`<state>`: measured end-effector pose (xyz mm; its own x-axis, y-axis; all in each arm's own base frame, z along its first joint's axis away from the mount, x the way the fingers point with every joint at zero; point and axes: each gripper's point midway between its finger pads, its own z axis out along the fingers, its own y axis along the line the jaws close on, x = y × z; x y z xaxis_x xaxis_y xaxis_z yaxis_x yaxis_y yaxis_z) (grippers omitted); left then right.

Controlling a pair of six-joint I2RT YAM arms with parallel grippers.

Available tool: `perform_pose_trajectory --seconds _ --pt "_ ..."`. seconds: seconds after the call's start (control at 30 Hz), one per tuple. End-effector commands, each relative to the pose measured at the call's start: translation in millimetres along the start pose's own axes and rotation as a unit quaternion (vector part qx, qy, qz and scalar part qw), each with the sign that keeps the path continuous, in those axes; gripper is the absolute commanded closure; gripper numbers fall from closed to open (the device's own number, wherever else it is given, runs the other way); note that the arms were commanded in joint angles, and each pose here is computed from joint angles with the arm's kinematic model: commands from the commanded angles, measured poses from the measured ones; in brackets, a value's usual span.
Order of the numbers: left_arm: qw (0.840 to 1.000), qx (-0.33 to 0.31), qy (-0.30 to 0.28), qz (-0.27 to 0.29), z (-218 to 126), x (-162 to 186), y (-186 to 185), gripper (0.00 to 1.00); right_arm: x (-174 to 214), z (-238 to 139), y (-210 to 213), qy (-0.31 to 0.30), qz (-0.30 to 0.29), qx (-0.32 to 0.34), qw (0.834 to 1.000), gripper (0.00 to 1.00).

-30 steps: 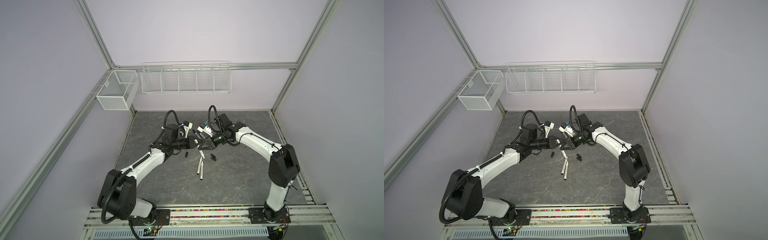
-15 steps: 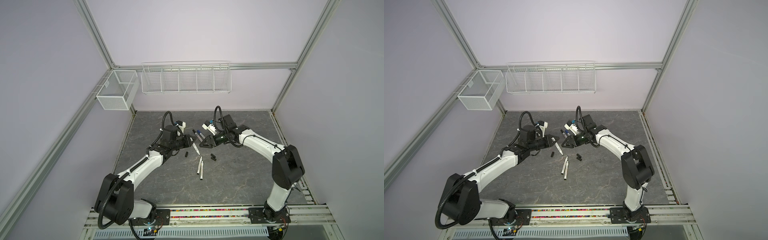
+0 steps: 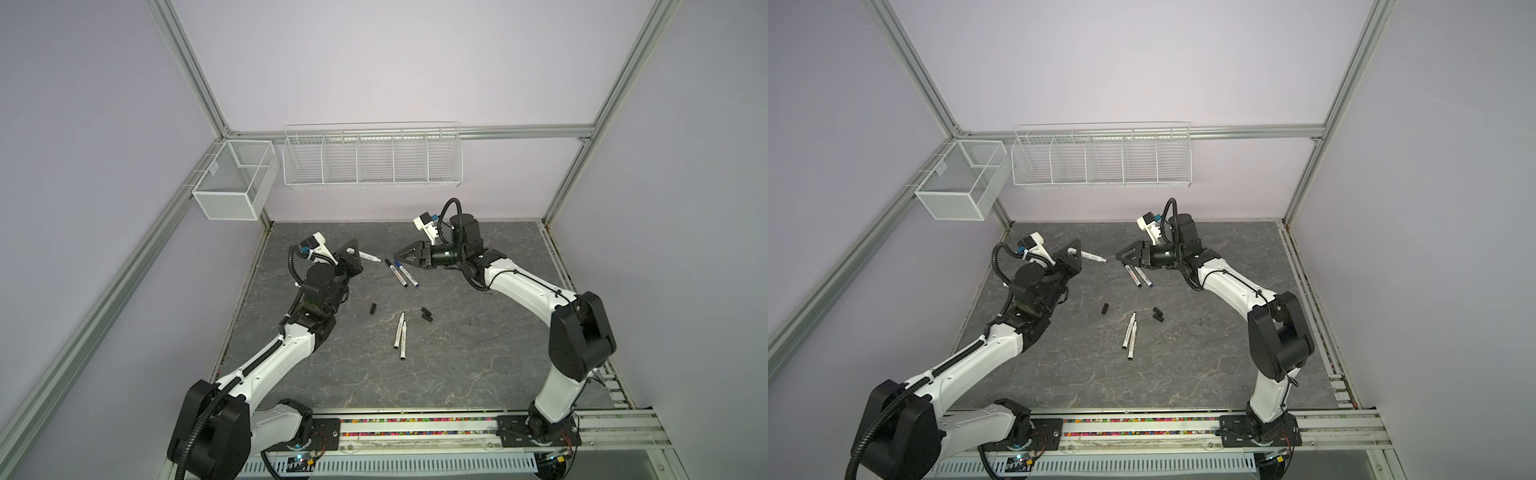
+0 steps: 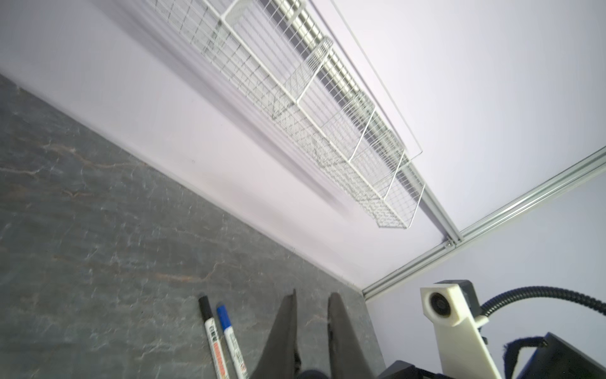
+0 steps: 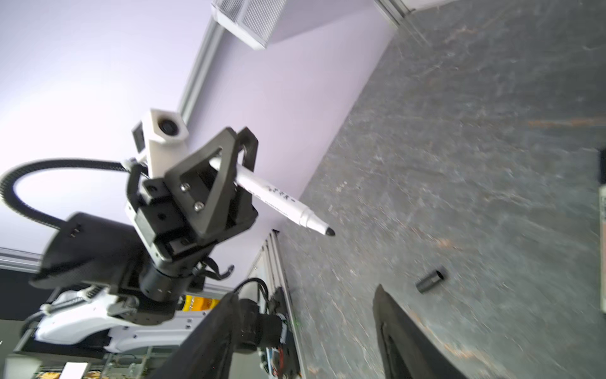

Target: Insert the pens into the pen caps

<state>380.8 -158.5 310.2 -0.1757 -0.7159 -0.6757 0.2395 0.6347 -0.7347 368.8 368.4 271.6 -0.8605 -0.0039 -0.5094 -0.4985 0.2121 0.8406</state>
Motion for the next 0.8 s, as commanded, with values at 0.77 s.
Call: perform_pose_trajectory --seconds 0.77 --pt "0.987 0.088 -0.113 0.077 6.7 -9.2 -40.3 1.0 -57.4 35.5 64.7 -0.091 0.191 -0.312 0.926 0.44"
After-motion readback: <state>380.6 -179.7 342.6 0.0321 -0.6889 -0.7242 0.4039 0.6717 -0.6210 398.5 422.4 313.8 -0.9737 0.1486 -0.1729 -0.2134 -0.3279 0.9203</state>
